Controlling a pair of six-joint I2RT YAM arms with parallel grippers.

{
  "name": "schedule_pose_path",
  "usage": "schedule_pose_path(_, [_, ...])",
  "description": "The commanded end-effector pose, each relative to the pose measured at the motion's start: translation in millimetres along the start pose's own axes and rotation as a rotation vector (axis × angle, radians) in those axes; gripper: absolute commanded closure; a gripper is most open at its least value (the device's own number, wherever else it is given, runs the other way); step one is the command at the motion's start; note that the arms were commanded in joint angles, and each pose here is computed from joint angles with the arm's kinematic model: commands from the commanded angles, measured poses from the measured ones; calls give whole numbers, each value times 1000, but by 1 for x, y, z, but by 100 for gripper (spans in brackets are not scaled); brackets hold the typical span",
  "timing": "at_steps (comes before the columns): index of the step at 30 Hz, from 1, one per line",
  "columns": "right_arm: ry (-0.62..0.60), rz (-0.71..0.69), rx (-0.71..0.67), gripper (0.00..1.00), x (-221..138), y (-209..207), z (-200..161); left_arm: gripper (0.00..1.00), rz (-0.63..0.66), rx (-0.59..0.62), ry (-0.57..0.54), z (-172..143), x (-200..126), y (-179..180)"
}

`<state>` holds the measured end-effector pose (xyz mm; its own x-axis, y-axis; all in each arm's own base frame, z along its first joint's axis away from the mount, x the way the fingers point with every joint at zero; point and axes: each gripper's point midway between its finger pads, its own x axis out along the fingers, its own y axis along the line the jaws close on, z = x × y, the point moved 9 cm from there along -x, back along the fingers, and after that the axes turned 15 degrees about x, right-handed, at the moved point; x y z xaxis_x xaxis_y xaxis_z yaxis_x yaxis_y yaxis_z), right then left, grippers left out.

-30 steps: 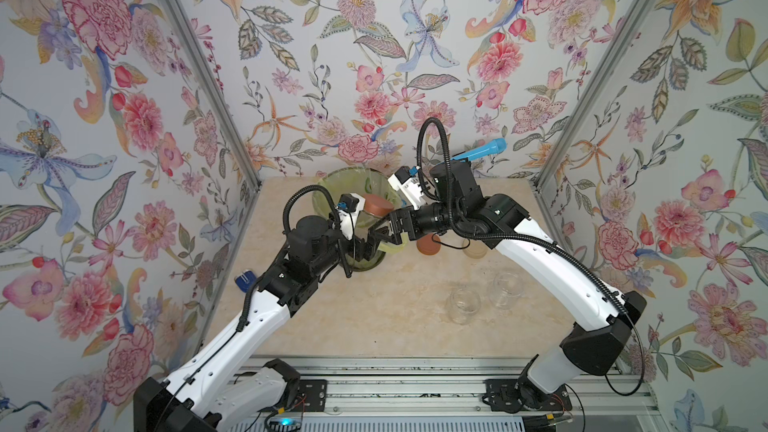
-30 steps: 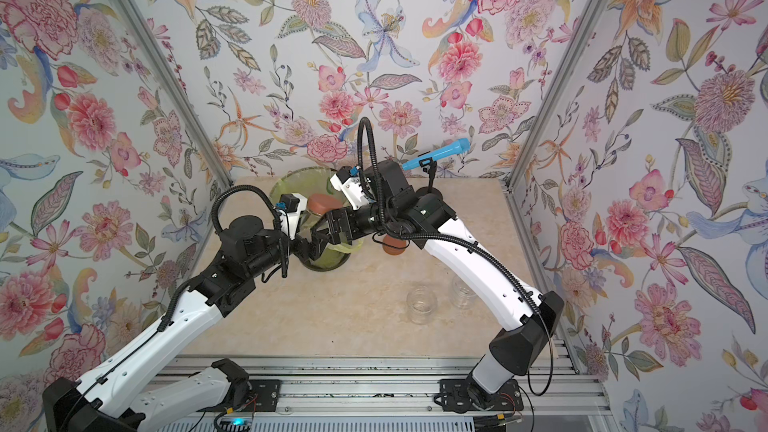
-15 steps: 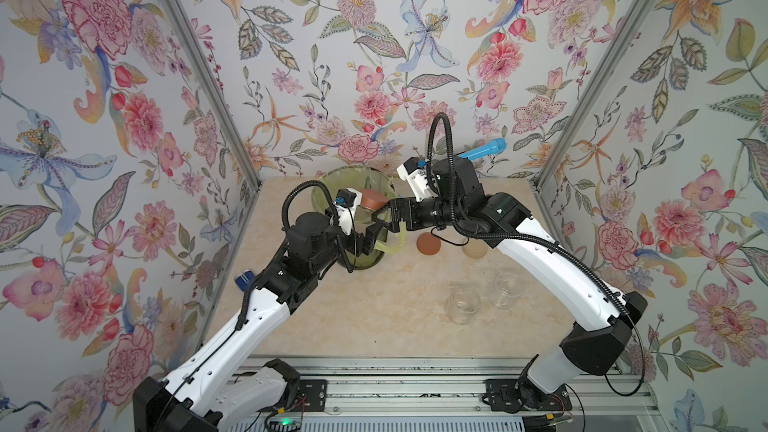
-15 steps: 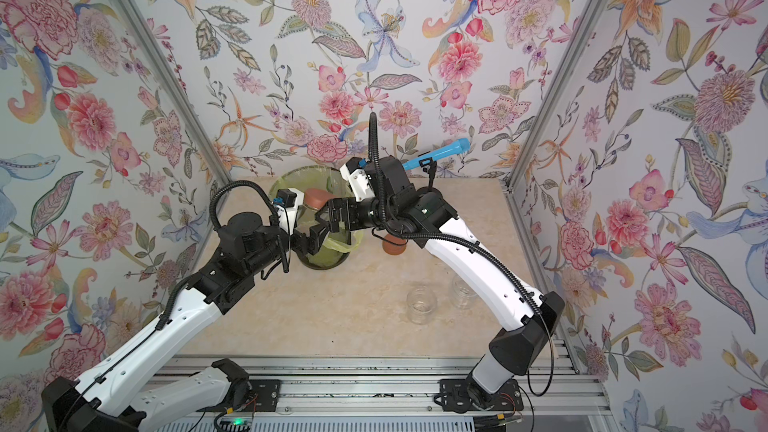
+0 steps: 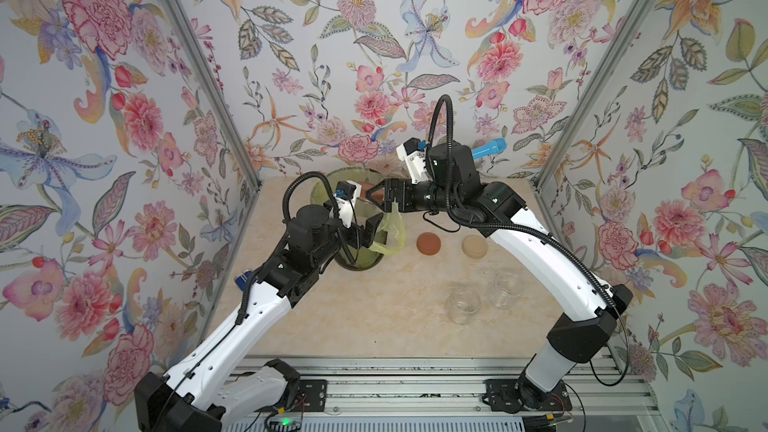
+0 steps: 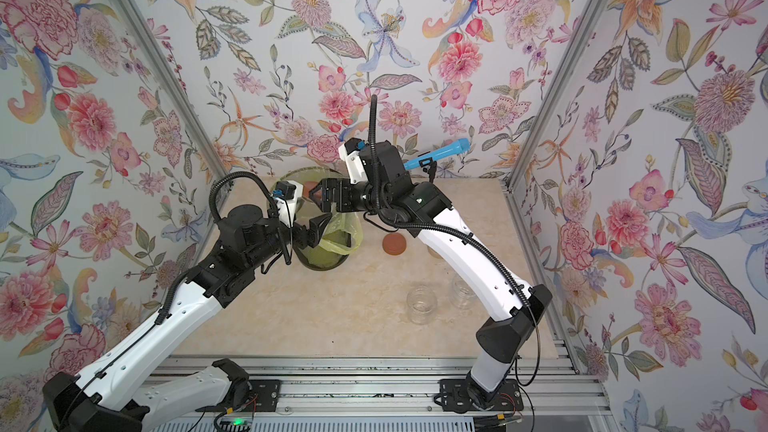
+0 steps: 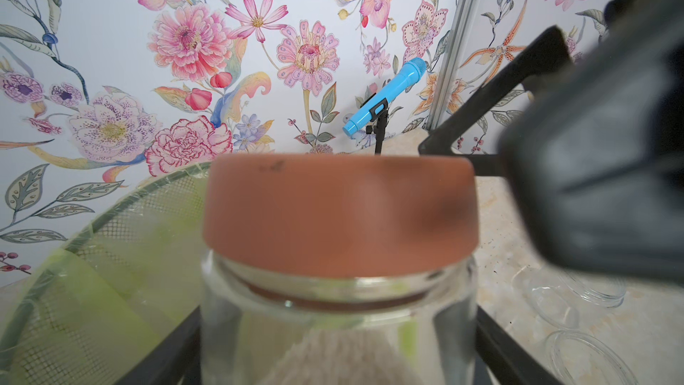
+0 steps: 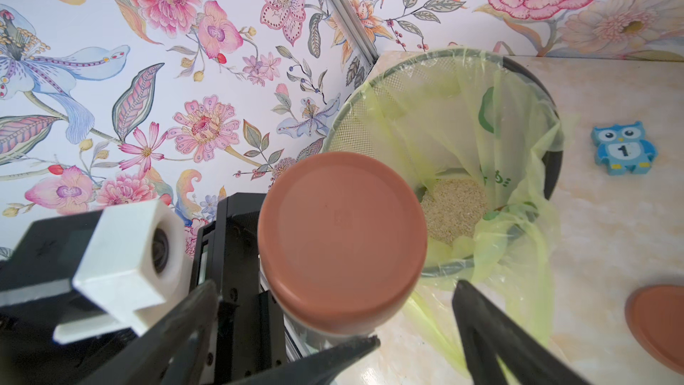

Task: Empty moldy rice from jars
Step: Open the lid of the jar.

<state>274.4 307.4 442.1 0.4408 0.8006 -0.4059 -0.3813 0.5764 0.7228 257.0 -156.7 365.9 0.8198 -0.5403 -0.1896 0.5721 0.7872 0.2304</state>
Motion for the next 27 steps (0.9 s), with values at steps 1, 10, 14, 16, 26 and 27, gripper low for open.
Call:
schedule_pose_path(1, [-33, 15, -4, 0, 3, 9, 6, 100, 61, 7, -122, 33, -9, 12])
schedule_pose_path(10, [-39, 17, -20, 0, 21, 12, 11, 100, 63, 10, -125, 35, -8, 13])
schedule_pose_path(14, [-30, 29, -21, 0, 30, 14, 13, 100, 62, 9, -128, 37, -7, 14])
schedule_pose_path(16, [-27, 28, -22, 0, 35, 13, 13, 100, 61, 10, -132, 39, -8, 14])
schedule_pose_path(26, [-13, 36, -34, 10, 43, 13, 14, 100, 62, 15, -131, 38, -10, 14])
schedule_pose_path(27, [-9, 41, -36, 12, 44, 13, 13, 100, 61, 15, -128, 37, -9, 13])
